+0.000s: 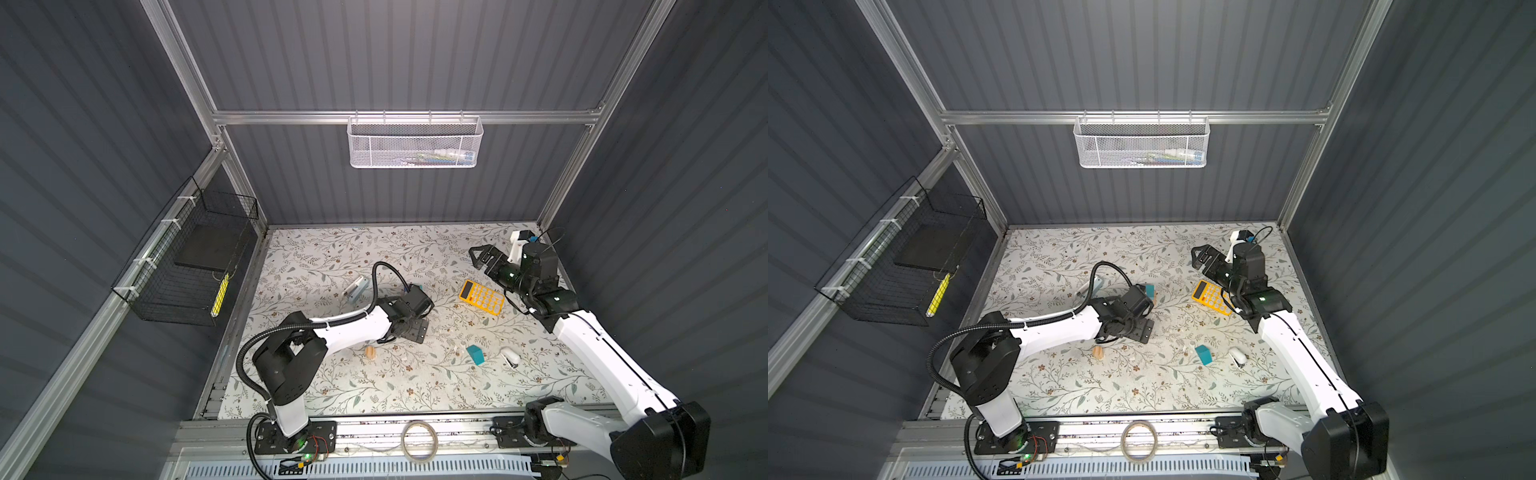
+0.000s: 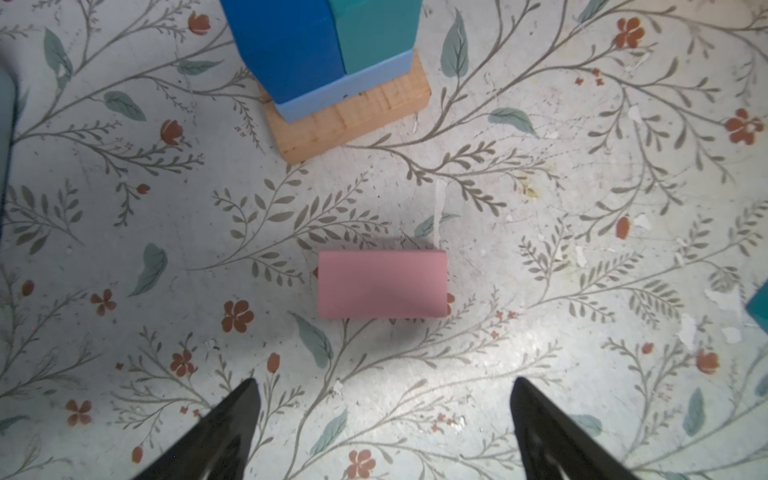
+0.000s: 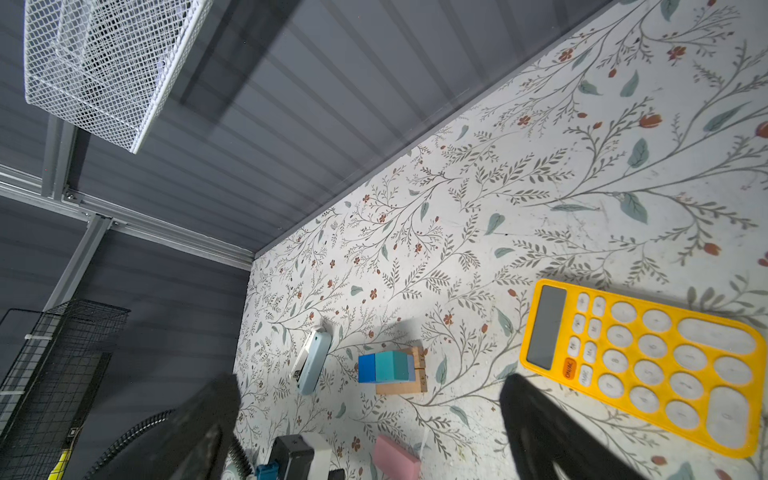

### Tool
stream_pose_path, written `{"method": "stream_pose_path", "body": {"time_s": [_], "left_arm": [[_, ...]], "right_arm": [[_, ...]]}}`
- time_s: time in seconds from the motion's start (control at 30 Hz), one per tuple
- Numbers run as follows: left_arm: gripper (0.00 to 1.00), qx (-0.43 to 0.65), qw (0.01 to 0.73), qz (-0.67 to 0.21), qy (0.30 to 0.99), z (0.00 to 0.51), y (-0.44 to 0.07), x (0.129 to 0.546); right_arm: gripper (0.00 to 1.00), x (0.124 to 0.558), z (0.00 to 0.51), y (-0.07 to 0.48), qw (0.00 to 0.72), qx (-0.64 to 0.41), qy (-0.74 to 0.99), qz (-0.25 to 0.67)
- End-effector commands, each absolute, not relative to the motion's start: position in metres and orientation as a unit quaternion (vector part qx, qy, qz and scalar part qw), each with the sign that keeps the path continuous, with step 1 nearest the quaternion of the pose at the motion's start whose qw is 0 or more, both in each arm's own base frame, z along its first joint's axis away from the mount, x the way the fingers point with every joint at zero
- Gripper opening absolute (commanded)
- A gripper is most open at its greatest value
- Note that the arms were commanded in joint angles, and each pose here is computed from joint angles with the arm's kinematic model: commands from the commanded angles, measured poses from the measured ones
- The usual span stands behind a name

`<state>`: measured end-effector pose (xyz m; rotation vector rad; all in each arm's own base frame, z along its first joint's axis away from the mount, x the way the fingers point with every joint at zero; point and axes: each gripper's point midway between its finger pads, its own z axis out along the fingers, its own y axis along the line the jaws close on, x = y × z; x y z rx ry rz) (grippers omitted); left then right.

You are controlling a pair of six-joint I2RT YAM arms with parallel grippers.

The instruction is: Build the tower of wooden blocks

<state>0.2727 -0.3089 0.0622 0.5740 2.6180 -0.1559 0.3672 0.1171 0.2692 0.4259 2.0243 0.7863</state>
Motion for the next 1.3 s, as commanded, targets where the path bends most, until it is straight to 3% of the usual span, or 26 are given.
{"method": "stream_pose_path", "body": {"time_s": [0.0,1.27], "left_arm": [[0.93,0.190,0.245,-0.045,0.950,0.068,-0.313,0.283],[0.75,0.200,0.233,-0.010,0.952,0.033,-0.322,0.293]], "right_arm": [[0.99,0.366,0.273,0.117,0.452,0.170,0.812,0.327],[0.99,0.366,0.273,0.116,0.449,0.173,0.808,0.341]]}}
